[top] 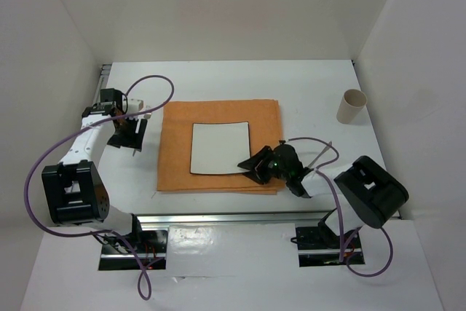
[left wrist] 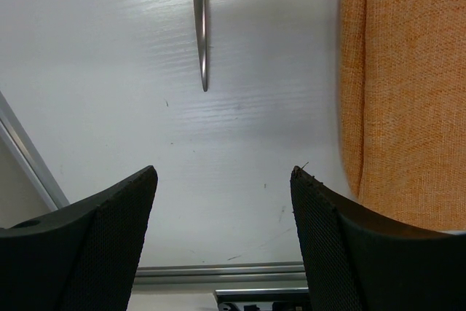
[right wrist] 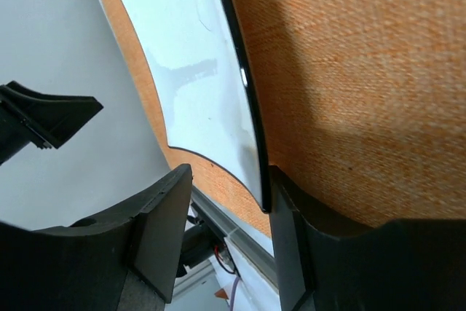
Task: Set the dinner table for one person
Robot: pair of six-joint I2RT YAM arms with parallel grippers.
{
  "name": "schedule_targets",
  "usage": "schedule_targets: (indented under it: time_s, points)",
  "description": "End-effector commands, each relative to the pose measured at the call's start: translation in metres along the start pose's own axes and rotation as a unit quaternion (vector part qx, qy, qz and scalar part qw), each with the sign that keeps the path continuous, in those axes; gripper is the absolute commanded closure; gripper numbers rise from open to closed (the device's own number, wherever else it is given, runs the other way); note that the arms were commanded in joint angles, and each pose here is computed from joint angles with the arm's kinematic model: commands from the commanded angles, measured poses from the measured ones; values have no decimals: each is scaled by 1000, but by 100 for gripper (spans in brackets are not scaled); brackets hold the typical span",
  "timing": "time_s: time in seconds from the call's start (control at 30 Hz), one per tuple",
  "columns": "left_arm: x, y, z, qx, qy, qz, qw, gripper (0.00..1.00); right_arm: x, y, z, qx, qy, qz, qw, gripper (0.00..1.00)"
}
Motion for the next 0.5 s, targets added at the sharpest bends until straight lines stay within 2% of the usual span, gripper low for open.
schedule_targets:
  time_s: [0.0,0.1,0.17,0.2,0.27,0.3,0.37,0.4,0.47]
  points:
    - [0,-6,-1,-17,10,11,1000,19,18,4,-5,6,-7,-5,1000,46]
    - [0,-8,-2,-22,14,11,1000,19,23,0,-6,13,-13,-2,1000,41]
    - [0,-8,-2,-22,14,11,1000,19,18,-4,-5,25,-31,42,998,34]
    - [0,-8,-2,-22,14,11,1000,19,31,-2,-14,13,-46,50,998,32]
    - [3,-6,-1,-23,10,9,1000,19,26,-10,-15,30,-65,121,990,29]
    - [4,-6,-1,-23,10,2,1000,18,42,-12,-25,9,-93,130,987,27]
    - [6,-1,-3,-19,14,-6,1000,16,35,-25,-23,24,-117,206,971,27]
    - [7,-4,-12,-32,14,-11,999,16,43,-29,-32,3,-130,221,967,25]
    - [7,4,-19,-22,19,-5,1000,14,39,-44,-30,6,-141,265,954,23]
Point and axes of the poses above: each gripper's point midway between its finger pads, its own y axis out along the fingers, its own x axis along the line the jaws close on, z = x × y, the point moved 8 cm from there along -y, back along the fingers, and after that the axes turned 15 degrees about -y, right-handed, at the moved point
